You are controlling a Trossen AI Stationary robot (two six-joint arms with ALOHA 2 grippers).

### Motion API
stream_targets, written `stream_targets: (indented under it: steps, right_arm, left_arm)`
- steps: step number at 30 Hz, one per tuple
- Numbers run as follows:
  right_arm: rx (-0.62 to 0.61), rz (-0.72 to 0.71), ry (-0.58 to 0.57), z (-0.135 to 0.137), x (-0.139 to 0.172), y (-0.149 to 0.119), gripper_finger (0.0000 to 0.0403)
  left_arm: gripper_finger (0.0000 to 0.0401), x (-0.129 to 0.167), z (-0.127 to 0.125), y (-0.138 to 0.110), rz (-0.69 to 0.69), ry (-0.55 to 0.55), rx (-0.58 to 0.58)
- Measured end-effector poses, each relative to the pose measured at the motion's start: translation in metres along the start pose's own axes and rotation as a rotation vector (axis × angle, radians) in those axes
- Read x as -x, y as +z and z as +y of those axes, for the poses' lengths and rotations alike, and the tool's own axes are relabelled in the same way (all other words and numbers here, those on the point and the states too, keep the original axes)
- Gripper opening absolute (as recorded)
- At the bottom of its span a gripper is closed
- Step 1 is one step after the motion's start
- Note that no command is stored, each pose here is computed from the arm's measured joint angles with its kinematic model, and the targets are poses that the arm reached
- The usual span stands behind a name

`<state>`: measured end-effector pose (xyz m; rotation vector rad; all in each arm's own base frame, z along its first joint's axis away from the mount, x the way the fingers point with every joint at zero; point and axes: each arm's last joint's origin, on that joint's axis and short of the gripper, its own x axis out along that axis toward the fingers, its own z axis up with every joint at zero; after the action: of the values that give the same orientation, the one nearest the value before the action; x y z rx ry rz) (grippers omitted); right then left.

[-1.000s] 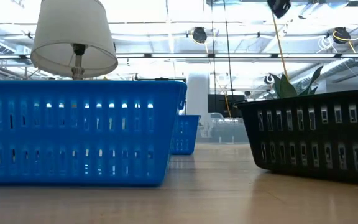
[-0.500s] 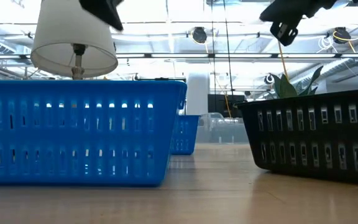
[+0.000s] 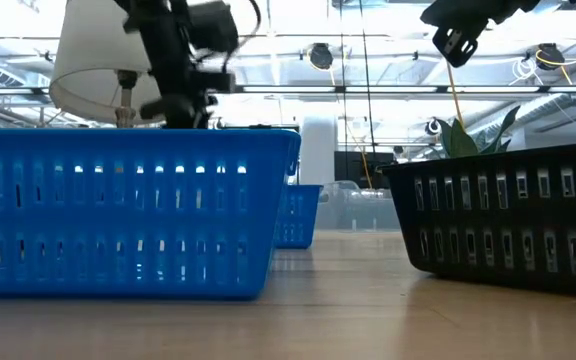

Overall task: Stack baskets by color
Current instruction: Stack the top left transparent bin on the bottom transparent bin

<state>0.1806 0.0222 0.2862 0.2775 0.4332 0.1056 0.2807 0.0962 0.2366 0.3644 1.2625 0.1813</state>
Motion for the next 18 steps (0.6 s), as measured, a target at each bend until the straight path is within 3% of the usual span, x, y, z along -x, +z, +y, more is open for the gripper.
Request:
stream_targets:
  steps: [6, 18]
  right_arm:
    - [0.027, -0.021, 0.006, 0.001, 0.005, 0.001, 0.0000]
    - [0.057, -0.049, 0.012, 0.002, 0.012, 0.003, 0.0000]
  left_arm:
    - [0.0170, -0.028, 0.006, 0.005, 0.016, 0.005, 0.016]
    - [0.0159, -0.048, 0.004, 0.011, 0.001, -0.038, -0.006]
